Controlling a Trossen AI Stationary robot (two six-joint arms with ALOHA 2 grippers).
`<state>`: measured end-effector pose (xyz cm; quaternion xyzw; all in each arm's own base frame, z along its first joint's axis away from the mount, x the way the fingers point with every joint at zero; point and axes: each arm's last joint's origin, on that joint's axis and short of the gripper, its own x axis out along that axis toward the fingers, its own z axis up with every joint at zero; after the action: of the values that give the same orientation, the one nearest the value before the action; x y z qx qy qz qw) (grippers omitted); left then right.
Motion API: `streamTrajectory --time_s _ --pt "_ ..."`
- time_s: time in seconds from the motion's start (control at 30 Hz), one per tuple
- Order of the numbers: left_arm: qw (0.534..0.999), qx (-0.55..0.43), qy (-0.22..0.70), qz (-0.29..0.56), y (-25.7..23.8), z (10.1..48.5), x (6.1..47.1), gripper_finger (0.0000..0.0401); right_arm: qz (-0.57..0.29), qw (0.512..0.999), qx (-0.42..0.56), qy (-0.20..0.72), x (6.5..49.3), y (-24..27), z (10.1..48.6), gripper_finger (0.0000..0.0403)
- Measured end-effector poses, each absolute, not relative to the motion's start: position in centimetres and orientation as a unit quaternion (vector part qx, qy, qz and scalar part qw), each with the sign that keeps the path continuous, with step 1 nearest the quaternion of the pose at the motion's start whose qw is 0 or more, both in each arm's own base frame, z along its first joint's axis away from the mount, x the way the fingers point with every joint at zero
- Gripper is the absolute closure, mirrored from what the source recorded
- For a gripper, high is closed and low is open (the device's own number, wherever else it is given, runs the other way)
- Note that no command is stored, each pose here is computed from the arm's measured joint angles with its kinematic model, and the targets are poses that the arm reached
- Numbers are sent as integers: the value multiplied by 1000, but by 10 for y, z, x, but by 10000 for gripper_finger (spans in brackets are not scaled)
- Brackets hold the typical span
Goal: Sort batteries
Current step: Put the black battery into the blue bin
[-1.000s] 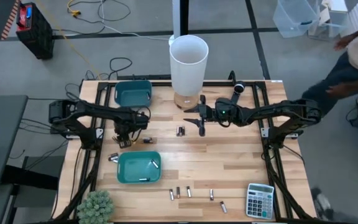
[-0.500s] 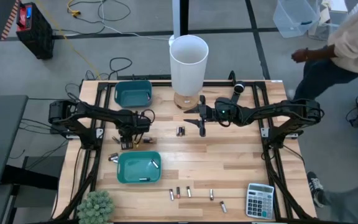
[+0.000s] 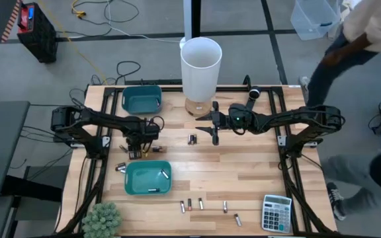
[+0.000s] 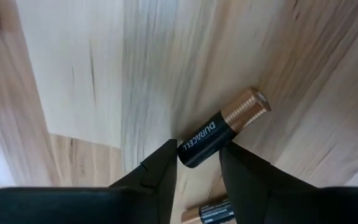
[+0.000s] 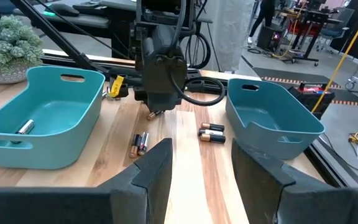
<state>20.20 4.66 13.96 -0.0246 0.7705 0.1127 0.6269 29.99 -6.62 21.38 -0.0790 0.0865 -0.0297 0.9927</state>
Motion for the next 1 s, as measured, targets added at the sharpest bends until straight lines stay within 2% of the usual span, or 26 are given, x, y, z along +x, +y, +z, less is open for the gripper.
streamTrajectory --time_s 0.33,1.0 --pt "624 -40 771 121 55 139 200 363 -30 993 -79 86 300 -66 214 225" --pt "626 -47 768 129 60 143 203 365 -30 993 -79 86 300 -66 214 232"
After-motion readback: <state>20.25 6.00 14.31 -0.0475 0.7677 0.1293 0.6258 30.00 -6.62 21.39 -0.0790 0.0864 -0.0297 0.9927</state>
